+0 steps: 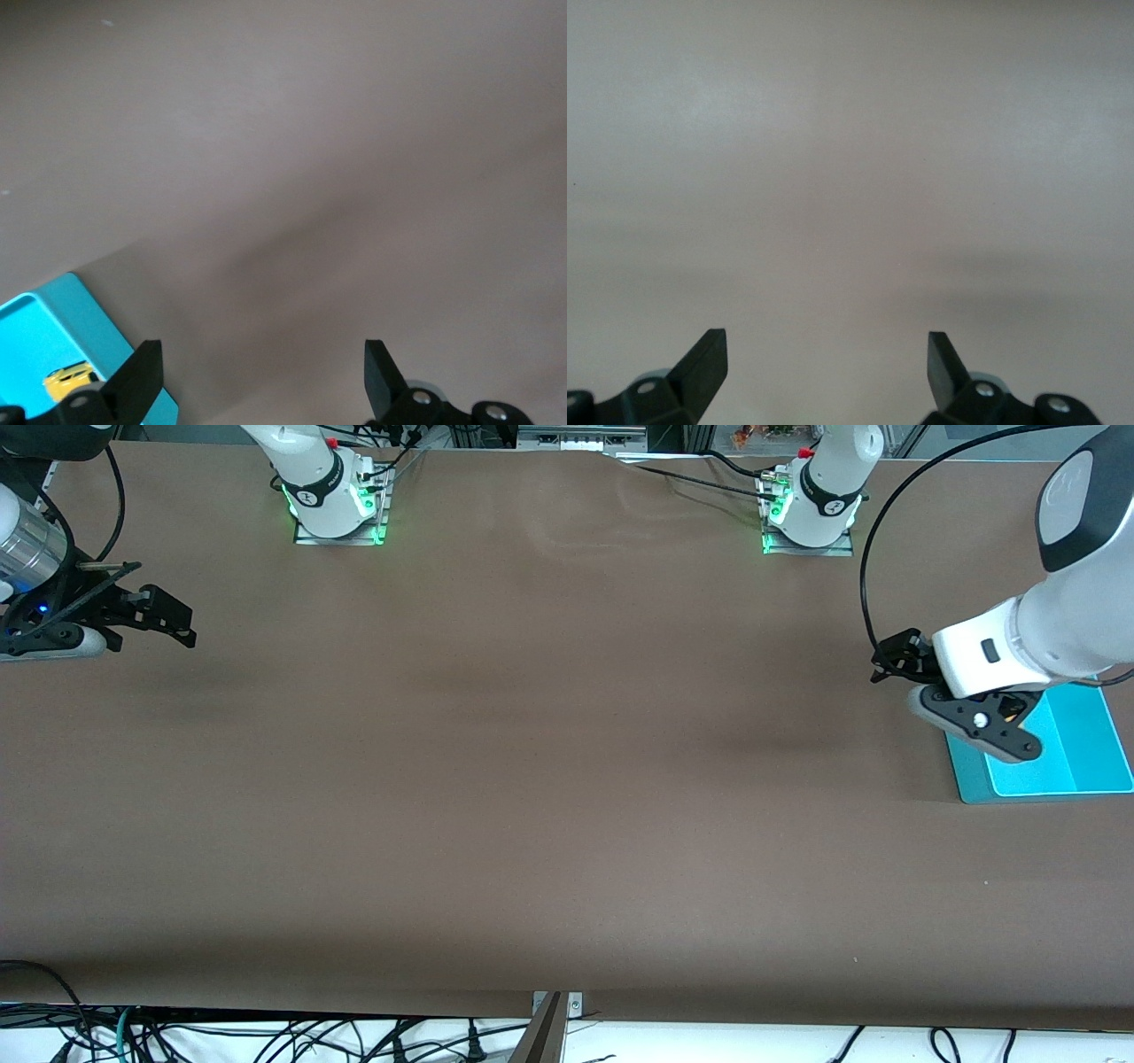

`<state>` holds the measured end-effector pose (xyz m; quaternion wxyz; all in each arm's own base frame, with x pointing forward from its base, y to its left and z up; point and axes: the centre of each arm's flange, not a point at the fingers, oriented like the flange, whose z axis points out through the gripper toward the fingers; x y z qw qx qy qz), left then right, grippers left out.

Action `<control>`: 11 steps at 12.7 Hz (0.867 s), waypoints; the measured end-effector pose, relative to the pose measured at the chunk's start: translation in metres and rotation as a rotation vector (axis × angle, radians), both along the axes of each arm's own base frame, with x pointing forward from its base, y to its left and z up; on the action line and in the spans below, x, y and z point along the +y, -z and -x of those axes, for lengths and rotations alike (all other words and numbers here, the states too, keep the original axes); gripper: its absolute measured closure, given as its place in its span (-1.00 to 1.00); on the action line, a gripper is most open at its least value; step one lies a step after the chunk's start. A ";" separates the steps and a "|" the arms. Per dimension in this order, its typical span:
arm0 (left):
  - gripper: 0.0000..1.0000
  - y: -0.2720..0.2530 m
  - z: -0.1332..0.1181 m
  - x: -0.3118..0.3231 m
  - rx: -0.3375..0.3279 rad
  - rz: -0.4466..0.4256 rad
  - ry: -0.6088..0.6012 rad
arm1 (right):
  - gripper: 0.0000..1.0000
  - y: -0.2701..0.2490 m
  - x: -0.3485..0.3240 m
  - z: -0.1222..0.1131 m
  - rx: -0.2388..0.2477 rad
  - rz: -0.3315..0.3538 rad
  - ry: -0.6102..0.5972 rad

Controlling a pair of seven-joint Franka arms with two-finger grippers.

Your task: Wind and store yellow beetle car

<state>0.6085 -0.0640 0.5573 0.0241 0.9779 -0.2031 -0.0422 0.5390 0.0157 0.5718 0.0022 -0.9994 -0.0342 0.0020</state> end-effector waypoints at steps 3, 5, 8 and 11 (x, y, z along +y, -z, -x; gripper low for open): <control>-1.00 0.011 0.019 0.039 -0.073 0.000 -0.247 | -1.00 0.000 0.000 0.000 0.000 0.000 0.000; -1.00 0.012 0.039 0.033 -0.062 -0.008 -0.320 | -1.00 0.000 0.000 0.000 0.000 0.000 0.000; -1.00 0.005 0.049 0.025 -0.070 -0.008 -0.331 | -1.00 0.000 0.000 0.000 0.000 0.000 0.000; -1.00 0.003 0.050 0.026 -0.074 -0.008 -0.334 | -1.00 0.000 0.000 0.000 0.000 0.000 0.000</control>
